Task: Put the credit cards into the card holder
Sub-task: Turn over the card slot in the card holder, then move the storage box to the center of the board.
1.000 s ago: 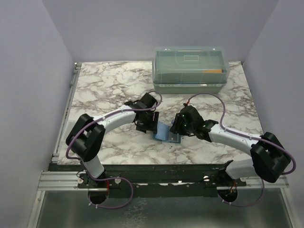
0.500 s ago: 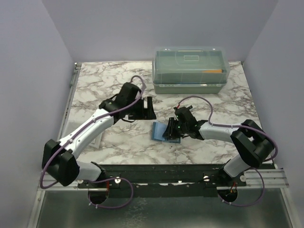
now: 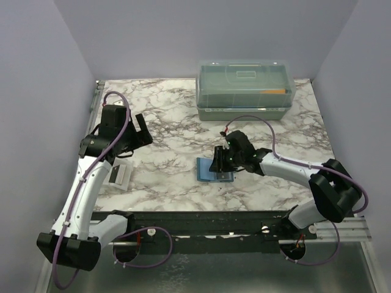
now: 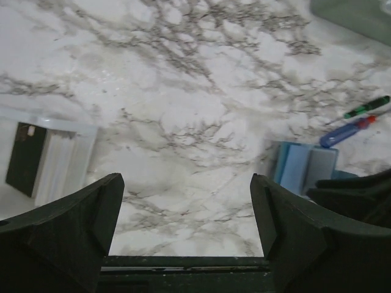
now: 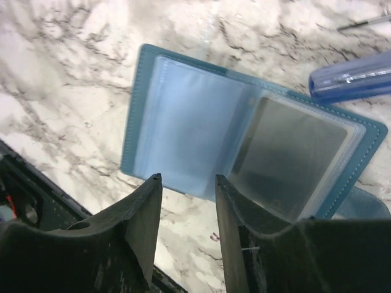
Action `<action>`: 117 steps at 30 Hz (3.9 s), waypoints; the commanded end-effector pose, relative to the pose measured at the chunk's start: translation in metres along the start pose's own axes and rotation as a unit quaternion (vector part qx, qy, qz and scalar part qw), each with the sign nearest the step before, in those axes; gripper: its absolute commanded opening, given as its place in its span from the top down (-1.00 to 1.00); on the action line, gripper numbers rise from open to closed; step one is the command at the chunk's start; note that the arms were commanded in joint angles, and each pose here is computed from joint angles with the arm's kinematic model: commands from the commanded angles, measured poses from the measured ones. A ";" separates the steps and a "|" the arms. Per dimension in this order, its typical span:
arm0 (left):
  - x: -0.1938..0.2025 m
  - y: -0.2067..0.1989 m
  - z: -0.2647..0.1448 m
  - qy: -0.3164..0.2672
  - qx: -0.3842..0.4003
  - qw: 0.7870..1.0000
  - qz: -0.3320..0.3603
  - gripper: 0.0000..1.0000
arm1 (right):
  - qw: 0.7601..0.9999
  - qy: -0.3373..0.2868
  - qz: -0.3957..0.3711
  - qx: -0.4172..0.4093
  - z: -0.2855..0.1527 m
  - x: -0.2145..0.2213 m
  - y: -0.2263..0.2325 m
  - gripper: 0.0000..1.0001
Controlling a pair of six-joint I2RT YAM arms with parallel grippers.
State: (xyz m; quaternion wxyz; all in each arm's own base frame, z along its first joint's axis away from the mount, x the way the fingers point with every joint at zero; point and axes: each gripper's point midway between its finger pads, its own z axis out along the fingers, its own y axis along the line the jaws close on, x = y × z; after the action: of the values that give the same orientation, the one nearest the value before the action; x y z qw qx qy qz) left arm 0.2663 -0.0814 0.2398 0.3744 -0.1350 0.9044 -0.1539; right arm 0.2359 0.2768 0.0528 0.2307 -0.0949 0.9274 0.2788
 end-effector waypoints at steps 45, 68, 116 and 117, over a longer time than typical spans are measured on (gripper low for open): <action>0.022 0.206 0.097 0.024 -0.316 0.838 -0.443 -0.46 | 0.990 -0.014 -0.111 -0.087 -0.036 0.000 0.022 0.09; 0.060 0.205 0.117 0.058 -0.300 0.828 -0.470 -0.34 | 0.990 -0.016 -0.111 -0.080 -0.036 -0.001 0.020 0.09; -0.020 0.204 0.199 0.000 -0.219 0.782 -0.583 0.14 | 0.992 -0.009 -0.106 -0.069 -0.033 0.003 0.014 0.10; -0.023 0.204 0.203 0.003 -0.215 0.781 -0.586 0.14 | 0.992 -0.009 -0.107 -0.068 -0.033 0.003 0.014 0.10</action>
State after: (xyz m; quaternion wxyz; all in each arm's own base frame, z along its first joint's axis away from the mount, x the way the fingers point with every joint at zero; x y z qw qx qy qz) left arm 0.3703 0.0760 0.0416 0.1657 -0.7050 0.6810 -0.1084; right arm 0.2150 0.2764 0.0895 0.2612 -0.2058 0.8821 0.3336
